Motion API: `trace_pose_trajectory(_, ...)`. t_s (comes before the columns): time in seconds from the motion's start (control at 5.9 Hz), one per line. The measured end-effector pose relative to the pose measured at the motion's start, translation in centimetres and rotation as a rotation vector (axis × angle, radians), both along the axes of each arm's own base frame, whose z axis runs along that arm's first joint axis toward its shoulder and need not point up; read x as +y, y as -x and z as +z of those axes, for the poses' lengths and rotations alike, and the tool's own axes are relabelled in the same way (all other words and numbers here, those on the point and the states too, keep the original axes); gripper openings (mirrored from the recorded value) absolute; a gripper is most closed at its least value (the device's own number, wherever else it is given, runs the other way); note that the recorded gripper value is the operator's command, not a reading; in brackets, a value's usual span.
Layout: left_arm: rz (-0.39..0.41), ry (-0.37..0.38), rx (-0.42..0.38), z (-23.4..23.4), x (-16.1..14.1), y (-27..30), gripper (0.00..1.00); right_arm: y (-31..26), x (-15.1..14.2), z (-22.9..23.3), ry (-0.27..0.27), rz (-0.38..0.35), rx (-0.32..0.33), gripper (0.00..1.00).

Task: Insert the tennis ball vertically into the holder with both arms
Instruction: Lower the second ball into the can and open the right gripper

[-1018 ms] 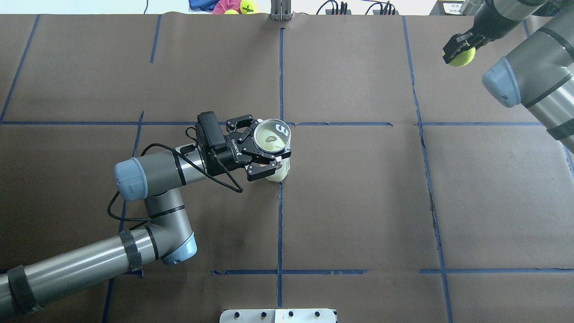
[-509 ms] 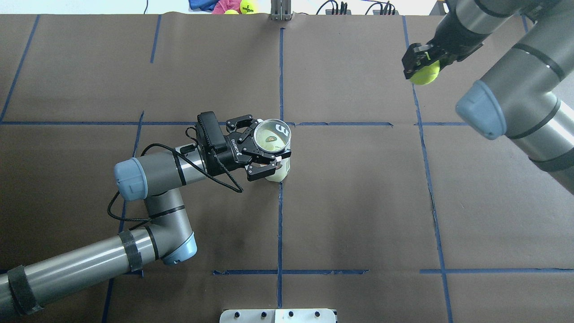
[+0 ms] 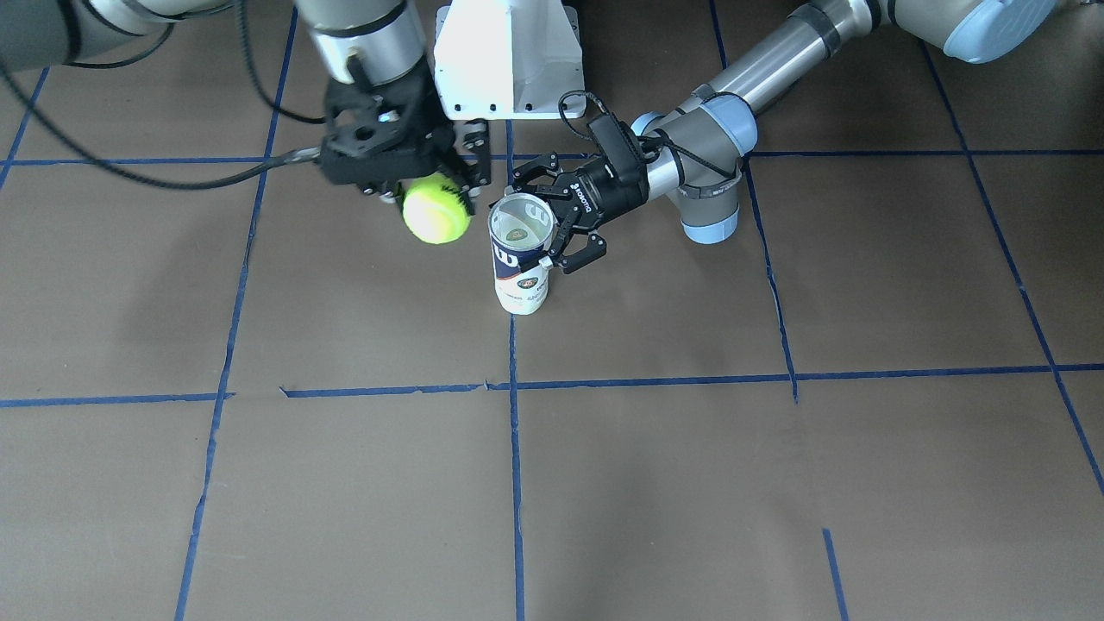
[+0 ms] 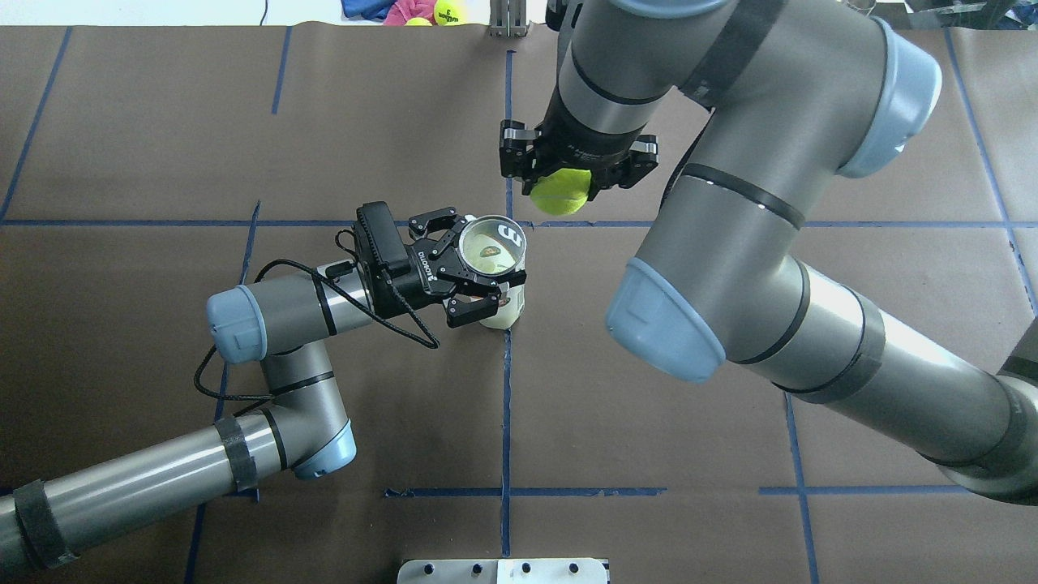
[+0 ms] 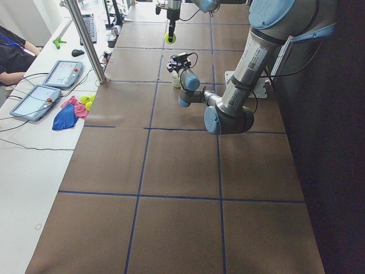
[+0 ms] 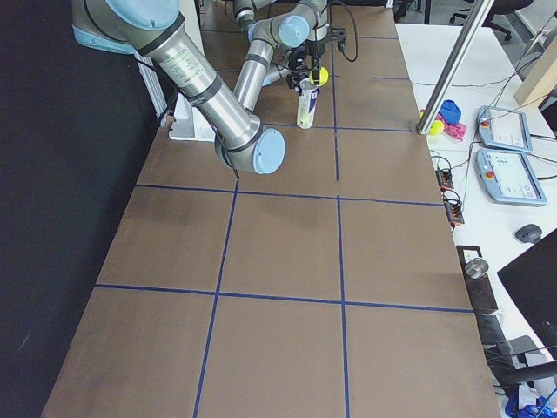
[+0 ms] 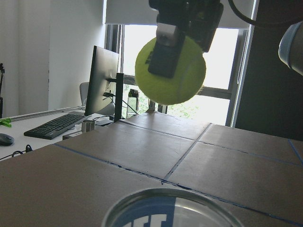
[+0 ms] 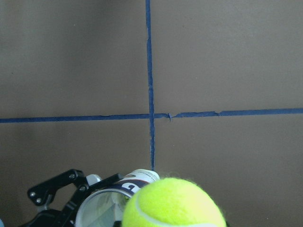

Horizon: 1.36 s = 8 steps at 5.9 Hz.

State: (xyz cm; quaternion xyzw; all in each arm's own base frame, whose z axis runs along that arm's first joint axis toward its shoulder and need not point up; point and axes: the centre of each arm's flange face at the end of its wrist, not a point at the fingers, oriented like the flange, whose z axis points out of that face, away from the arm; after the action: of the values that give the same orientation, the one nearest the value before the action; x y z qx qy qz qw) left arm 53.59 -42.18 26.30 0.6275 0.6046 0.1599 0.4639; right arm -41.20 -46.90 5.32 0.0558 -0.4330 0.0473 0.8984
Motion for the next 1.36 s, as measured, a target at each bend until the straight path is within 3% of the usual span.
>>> trace_pose_trajectory(0.17,0.000,-0.001,0.000,0.0,0.0,0.0,0.88,1.8,0.4,-1.4,0.009,0.003,0.009,0.08)
trace_pose_trajectory(0.34,0.000,-0.001,0.001,-0.1,0.0,-0.1,0.88,3.3,0.4,-2.5,0.016,0.008,0.018,0.24)
trace_pose_trajectory(0.51,0.000,-0.001,0.001,-0.1,0.0,-0.1,0.88,4.4,0.7,-3.0,0.019,0.015,0.025,0.65)
trace_pose_trajectory(0.68,0.000,-0.001,0.002,-0.2,0.0,-0.1,0.88,5.5,1.4,-3.1,0.020,0.021,0.032,0.95)
trace_pose_trajectory(1.36,0.000,-0.002,0.001,-0.2,0.0,-0.1,0.88,6.7,2.1,-2.7,0.007,0.021,0.050,0.98)
